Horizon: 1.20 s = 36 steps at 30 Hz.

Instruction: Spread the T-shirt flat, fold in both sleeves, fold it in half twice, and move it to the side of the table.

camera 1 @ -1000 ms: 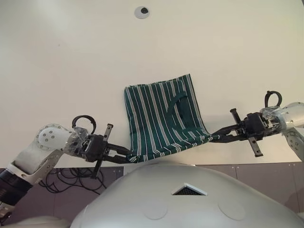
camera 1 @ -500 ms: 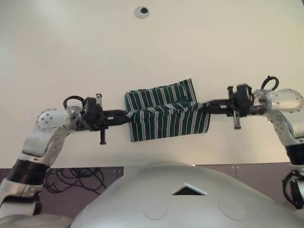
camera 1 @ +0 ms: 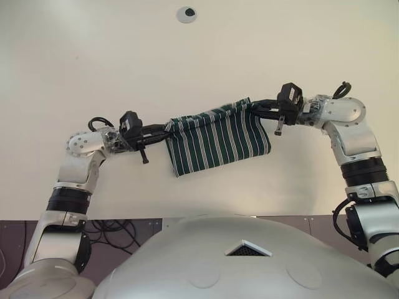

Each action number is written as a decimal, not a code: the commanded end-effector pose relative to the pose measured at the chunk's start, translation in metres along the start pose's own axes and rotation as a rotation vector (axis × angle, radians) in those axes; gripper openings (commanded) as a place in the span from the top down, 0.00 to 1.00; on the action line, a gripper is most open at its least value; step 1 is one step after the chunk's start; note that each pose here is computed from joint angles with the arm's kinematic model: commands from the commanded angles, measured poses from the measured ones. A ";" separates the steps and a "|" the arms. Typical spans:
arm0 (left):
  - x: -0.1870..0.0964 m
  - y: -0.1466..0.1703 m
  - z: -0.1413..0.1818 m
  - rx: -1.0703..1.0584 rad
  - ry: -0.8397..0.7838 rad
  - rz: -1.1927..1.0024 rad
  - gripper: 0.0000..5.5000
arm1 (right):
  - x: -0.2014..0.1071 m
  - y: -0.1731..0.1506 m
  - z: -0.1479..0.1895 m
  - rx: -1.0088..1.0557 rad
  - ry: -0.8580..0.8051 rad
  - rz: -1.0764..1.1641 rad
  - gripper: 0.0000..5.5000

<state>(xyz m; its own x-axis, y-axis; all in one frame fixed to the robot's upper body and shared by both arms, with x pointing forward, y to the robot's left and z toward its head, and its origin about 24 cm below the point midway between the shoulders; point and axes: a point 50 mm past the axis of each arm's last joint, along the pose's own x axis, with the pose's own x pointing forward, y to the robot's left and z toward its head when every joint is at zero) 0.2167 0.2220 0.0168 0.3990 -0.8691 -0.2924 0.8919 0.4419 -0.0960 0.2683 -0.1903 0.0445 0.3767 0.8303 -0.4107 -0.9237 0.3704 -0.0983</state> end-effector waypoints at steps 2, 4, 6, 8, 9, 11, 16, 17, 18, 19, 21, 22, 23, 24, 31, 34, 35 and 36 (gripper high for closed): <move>-0.006 0.019 0.003 -0.052 -0.021 0.112 0.74 | 0.011 -0.010 0.005 0.022 -0.036 -0.060 0.74; -0.008 0.025 0.003 -0.094 -0.033 0.154 0.70 | 0.014 -0.019 0.004 0.063 -0.049 -0.143 0.68; -0.010 0.031 -0.001 -0.125 -0.021 0.207 0.65 | 0.015 -0.029 0.003 0.086 -0.050 -0.232 0.67; -0.012 0.038 -0.007 -0.152 0.016 0.282 0.64 | 0.016 -0.035 0.006 0.077 -0.088 -0.285 0.67; -0.012 0.040 -0.010 -0.169 0.028 0.311 0.64 | 0.017 -0.036 0.010 0.064 -0.126 -0.300 0.67; -0.015 0.046 -0.014 -0.219 0.033 0.374 0.64 | 0.021 -0.031 0.024 -0.031 -0.246 -0.304 0.67; -0.017 0.053 -0.004 -0.329 -0.111 0.455 0.64 | 0.051 0.023 0.043 -0.202 -0.460 -0.103 0.67; -0.018 0.053 -0.001 -0.344 -0.146 0.468 0.64 | 0.060 0.034 0.041 -0.232 -0.449 -0.069 0.67; -0.018 0.053 0.002 -0.357 -0.185 0.477 0.64 | 0.072 0.043 0.038 -0.260 -0.417 -0.058 0.67; -0.019 0.053 0.004 -0.364 -0.218 0.487 0.64 | 0.082 0.050 0.035 -0.273 -0.382 -0.052 0.67; -0.018 0.054 0.013 -0.374 -0.323 0.523 0.64 | 0.101 0.062 0.024 -0.283 -0.308 -0.049 0.67; -0.018 0.054 0.017 -0.377 -0.374 0.545 0.64 | 0.106 0.067 0.018 -0.274 -0.272 -0.042 0.67; -0.018 0.053 0.025 -0.374 -0.467 0.568 0.64 | 0.111 0.069 0.006 -0.264 -0.200 -0.041 0.67; -0.017 0.051 0.032 -0.365 -0.547 0.586 0.64 | 0.113 0.070 -0.007 -0.271 -0.127 -0.042 0.67; 0.011 0.033 0.042 -0.352 -0.783 0.637 0.64 | 0.030 0.005 -0.085 -0.097 0.265 -0.512 0.67; 0.019 0.033 0.036 -0.379 -0.814 0.655 0.64 | -0.038 -0.020 -0.104 0.034 0.325 -0.797 0.67; 0.021 0.034 0.033 -0.387 -0.819 0.663 0.64 | -0.052 -0.025 -0.106 0.083 0.317 -0.866 0.67; 0.024 0.034 0.031 -0.394 -0.819 0.669 0.64 | -0.064 -0.031 -0.107 0.133 0.294 -0.940 0.67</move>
<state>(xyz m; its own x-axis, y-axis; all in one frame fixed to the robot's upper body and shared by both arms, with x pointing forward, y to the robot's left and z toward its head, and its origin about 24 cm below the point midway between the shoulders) 0.2596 0.2132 0.0406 0.9150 -0.2646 0.3046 0.3879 0.7845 -0.4838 0.2900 -0.2749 0.0027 0.9366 0.1703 -0.3061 -0.3090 0.8134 -0.4928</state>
